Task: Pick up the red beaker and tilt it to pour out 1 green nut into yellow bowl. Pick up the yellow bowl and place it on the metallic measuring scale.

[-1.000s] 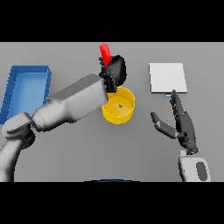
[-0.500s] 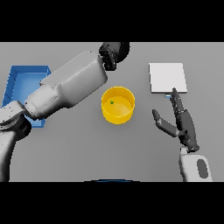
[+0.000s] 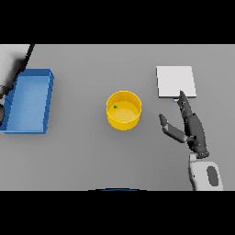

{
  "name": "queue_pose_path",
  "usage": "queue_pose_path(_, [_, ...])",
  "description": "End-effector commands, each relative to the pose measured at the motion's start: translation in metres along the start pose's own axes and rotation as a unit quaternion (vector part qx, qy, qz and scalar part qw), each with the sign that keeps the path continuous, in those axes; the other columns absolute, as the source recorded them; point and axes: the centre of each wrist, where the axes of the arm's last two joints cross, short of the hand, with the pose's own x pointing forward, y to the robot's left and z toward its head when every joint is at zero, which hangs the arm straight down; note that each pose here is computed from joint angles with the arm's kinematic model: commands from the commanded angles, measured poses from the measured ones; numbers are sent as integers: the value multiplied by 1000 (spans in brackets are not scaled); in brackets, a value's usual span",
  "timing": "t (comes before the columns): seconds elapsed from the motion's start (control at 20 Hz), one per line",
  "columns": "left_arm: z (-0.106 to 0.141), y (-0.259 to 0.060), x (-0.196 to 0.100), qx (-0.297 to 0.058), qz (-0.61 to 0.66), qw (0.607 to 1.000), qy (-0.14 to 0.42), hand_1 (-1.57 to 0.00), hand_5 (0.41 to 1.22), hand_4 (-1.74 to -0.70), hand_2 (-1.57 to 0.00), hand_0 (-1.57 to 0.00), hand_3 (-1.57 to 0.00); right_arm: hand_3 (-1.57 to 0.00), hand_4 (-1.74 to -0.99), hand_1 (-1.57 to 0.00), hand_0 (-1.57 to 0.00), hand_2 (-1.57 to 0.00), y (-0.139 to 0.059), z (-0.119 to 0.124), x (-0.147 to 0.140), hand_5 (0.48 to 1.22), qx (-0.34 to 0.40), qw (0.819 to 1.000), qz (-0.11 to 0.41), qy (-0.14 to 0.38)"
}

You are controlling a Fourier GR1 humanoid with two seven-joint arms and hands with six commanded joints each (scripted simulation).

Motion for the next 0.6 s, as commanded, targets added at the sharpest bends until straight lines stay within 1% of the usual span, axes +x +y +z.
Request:
queue_pose_path(0.0, [-1, -11, -24, -11, 67, 998, 18, -1545, 1218, -1658, -1544, -1571, -1453, 1, -1306, 1, 1, 1, 2, 0, 1, 651, 7, 1000, 1, -7])
queue_pose_path(0.05, [-2, -23, -40, -19, 117, 992, 45, -1550, 1219, -1674, -1549, -1571, -1440, 1, -1313, 1, 1, 1, 0, -1, 2, 652, 10, 1000, 1, -11])
queue_pose_path(0.15, [-2, -48, -63, -20, 186, 979, 81, -1558, 1220, -1698, -1557, -1571, -1393, 1, -1307, 1, 1, 1, 3, -3, 0, 651, 12, 1000, 8, -10])
queue_pose_path(0.2, [-1, -61, -72, -18, 219, 971, 93, -1560, 1220, -1707, -1560, -1571, -1400, 1, -1304, 1, 1, 1, 4, -8, 3, 653, 12, 1000, 18, -15])
queue_pose_path(0.3, [4, -81, -93, -19, 289, 947, 136, -1564, 1220, -1719, -1564, -1571, -1437, 1, -1298, 1, 1, 1, 5, -10, 2, 651, 12, 1000, 12, -11])
queue_pose_path(0.35, [6, -94, -98, -21, 308, 938, 156, -1566, 1220, -1724, -1565, -1571, -1398, 1, -1294, 1, 1, 1, 3, -7, 2, 649, 14, 1000, 10, -13])
queue_pose_path(0.45, [10, -125, -104, -32, 338, 919, 202, -1568, 1221, -1730, -1567, -1571, -1406, 1, -1276, 1, 1, 1, 4, -10, 5, 651, 14, 1000, 1, -12])
queue_pose_path(0.5, [13, -141, -108, -41, 350, 910, 217, -1568, 1221, -1732, -1568, -1571, -1439, 1, -1276, 1, 1, 1, 8, -9, 4, 654, 19, 1000, -6, -12])
queue_pose_path(0.55, [16, -157, -110, -56, 364, 900, 235, -1569, 1221, -1734, -1569, -1571, -1465, 1, -1275, 1, 1, 1, 7, -9, 3, 656, 17, 1000, -6, -5])
